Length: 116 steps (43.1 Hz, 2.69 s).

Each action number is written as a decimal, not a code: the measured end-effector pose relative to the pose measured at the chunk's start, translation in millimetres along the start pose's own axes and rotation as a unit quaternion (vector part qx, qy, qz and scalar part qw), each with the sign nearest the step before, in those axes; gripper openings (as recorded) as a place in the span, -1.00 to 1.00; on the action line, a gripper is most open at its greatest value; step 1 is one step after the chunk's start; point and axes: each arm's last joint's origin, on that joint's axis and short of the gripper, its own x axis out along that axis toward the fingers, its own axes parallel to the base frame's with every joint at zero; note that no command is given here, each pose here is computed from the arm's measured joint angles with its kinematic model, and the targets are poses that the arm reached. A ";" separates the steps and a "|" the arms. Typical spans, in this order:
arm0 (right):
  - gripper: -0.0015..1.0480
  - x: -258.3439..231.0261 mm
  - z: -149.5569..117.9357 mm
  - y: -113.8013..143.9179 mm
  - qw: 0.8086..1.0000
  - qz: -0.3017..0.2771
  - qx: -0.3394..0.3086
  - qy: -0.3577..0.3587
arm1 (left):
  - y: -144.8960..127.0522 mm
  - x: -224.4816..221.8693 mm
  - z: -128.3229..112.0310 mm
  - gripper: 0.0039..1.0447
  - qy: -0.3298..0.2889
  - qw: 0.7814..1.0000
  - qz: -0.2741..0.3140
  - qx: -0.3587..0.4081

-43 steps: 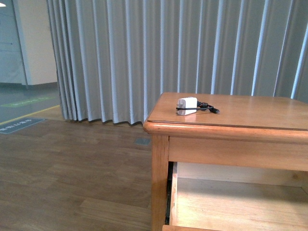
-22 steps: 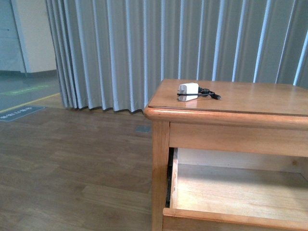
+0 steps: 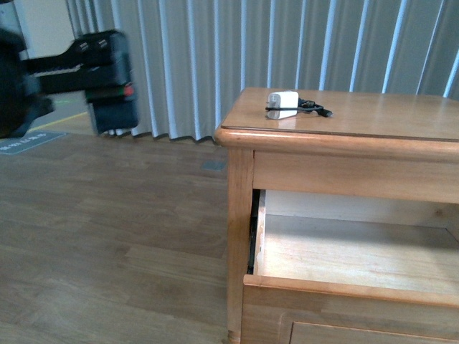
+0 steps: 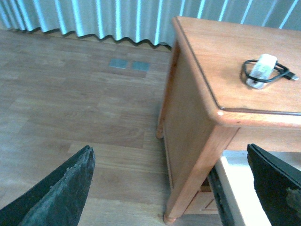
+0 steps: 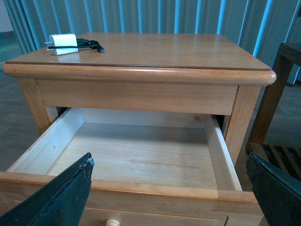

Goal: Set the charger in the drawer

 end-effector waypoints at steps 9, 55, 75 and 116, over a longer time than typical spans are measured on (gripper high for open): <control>0.84 0.0 0.0 0.0 1.000 0.000 0.000 0.000 | -38.8 66.9 25.8 0.89 0.016 0.996 -0.075 0.043; 0.84 0.0 0.0 0.0 1.000 0.000 0.000 0.000 | -129.9 213.2 7.0 -0.02 0.057 0.985 -0.151 0.062; 0.84 0.0 0.0 0.0 1.000 0.000 0.000 0.000 | -134.3 177.8 6.4 -0.41 0.046 0.980 -0.186 0.044; 0.84 0.0 0.0 0.0 1.000 0.000 0.000 0.000 | -173.0 98.8 -44.3 -0.14 0.099 0.952 -0.283 0.054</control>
